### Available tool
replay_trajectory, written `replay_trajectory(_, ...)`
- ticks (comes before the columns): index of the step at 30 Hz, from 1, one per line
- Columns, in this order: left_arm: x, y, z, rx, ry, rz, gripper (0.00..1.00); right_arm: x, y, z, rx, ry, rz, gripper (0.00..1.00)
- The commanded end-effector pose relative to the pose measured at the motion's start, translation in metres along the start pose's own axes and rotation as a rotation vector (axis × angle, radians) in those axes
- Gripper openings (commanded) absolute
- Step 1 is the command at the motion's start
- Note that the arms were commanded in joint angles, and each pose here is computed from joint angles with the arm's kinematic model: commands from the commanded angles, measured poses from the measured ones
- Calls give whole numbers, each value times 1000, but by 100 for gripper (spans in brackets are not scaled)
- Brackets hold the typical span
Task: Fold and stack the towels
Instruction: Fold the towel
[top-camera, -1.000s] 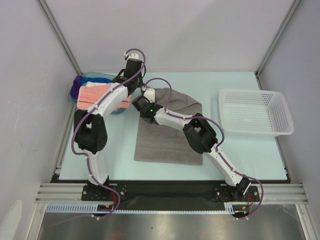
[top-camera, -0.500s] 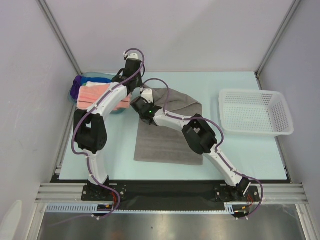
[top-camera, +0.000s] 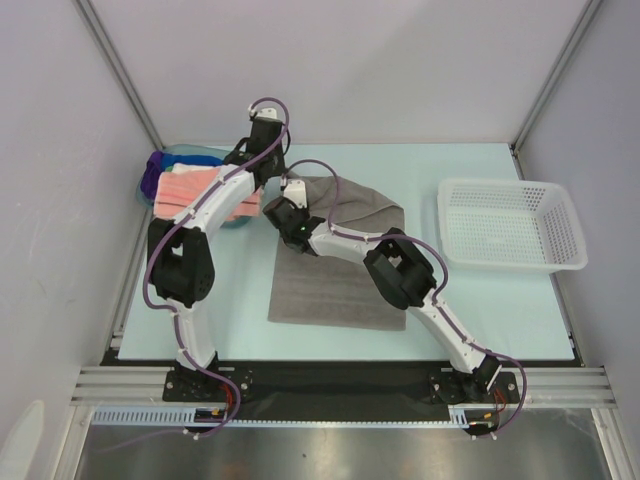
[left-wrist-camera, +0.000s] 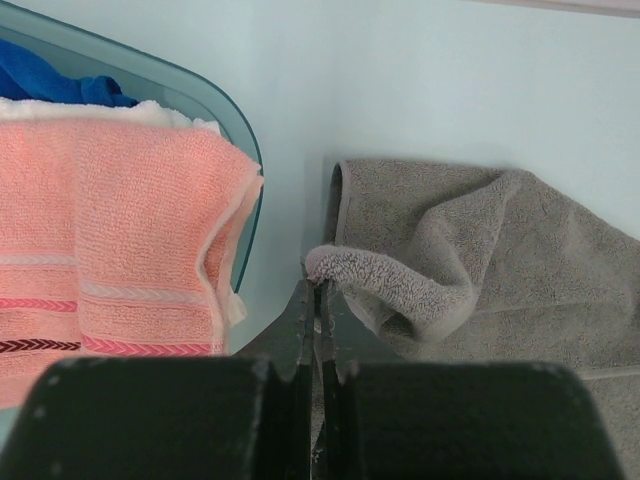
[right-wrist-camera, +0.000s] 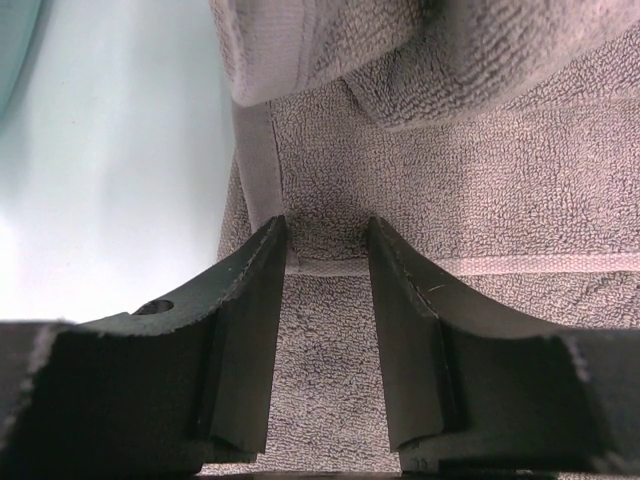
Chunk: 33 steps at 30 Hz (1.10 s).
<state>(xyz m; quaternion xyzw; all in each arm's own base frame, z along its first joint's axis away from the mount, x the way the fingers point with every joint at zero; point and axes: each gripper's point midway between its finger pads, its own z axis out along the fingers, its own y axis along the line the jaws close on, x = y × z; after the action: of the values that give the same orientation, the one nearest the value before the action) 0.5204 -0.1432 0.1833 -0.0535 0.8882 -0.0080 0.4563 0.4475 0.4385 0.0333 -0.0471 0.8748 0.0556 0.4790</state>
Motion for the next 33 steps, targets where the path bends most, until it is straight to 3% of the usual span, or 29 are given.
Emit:
replay_trajectory(1,-22,-1,2,8,-57,-21,0,-33,30,-32,-81,-77,17,43)
replay_trajectory(6,-20,-1,2,8,-53,-19,0,-23,29,-27,-84,-56,20,41)
replay_trajectory(10,-19,-1,3,6,-50,-17,0,-24,18,-28,-60,-54,33,19)
replay_trajectory(15,-21,0,3,7,-54,-19,0,-32,0,-27,-33,-63,44,8)
replay_trajectory(24,-27,3,2,3,-66,-23,0,-82,-24,-44,-75,-123,124,12)
replay_trajectory(28,-29,2,2,8,-72,-22,0,-92,-28,-47,-119,-121,134,35)
replay_trajectory(33,-26,1,5,12,-64,-21,0,-86,-4,-52,-208,-109,82,39)
